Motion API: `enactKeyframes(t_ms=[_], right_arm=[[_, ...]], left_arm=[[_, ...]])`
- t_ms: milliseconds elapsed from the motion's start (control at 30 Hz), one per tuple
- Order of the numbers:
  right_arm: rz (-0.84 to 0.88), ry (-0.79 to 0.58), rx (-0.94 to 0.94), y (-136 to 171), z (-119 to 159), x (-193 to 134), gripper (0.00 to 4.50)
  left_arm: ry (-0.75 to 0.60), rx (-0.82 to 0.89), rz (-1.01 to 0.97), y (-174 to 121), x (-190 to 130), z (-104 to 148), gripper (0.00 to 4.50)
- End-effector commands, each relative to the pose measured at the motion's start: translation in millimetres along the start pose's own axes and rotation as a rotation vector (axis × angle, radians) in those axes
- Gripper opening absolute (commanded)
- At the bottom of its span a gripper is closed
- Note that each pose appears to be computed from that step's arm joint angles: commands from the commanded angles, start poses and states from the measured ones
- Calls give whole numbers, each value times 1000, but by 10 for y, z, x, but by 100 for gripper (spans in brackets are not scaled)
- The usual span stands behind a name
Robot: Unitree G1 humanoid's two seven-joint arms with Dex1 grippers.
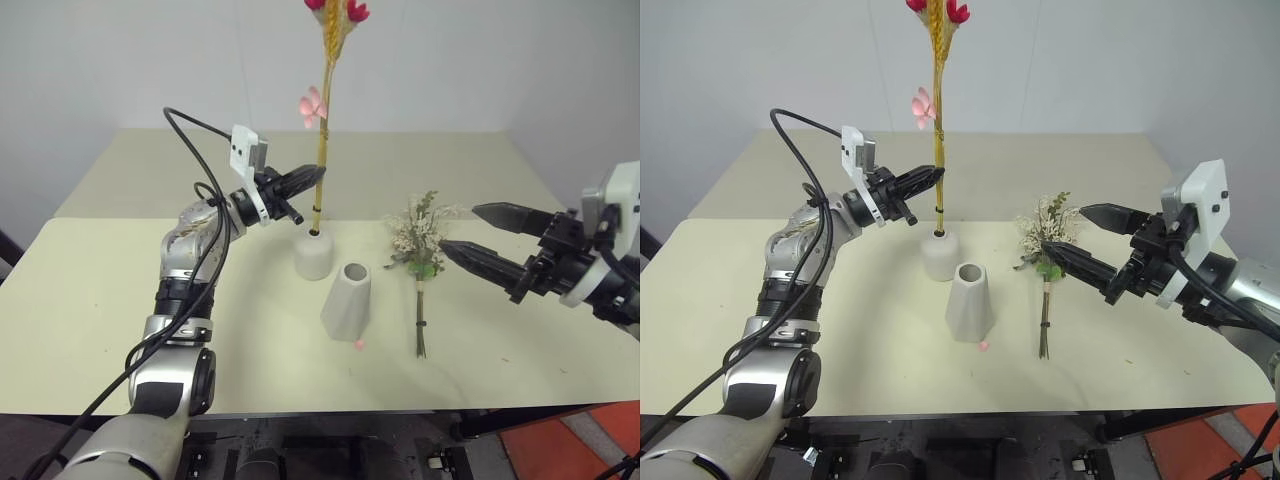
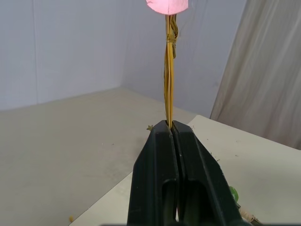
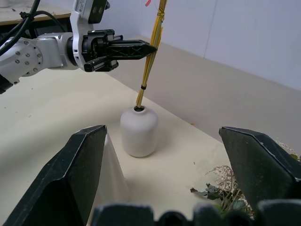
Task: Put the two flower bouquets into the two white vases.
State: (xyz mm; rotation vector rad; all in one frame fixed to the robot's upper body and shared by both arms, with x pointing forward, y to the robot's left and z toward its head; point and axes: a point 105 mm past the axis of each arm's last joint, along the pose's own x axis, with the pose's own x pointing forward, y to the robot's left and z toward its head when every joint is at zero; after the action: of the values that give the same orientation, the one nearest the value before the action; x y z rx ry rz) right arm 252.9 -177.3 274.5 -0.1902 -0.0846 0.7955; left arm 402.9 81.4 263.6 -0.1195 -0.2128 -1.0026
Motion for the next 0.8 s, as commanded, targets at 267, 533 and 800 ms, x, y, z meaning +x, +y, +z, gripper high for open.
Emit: enactKeyframes(t_ms=[267, 533, 800], right_arm=[[-4, -46, -36, 27, 102, -20, 450], [-10, -47, -35, 24, 98, -19, 450], [-17, -51, -31, 39, 93, -29, 450]], left_arm=[[-11, 35, -7, -22, 8, 61, 1], [4, 37, 12, 22, 11, 6, 1], [7, 42, 10, 20, 40, -6, 1]])
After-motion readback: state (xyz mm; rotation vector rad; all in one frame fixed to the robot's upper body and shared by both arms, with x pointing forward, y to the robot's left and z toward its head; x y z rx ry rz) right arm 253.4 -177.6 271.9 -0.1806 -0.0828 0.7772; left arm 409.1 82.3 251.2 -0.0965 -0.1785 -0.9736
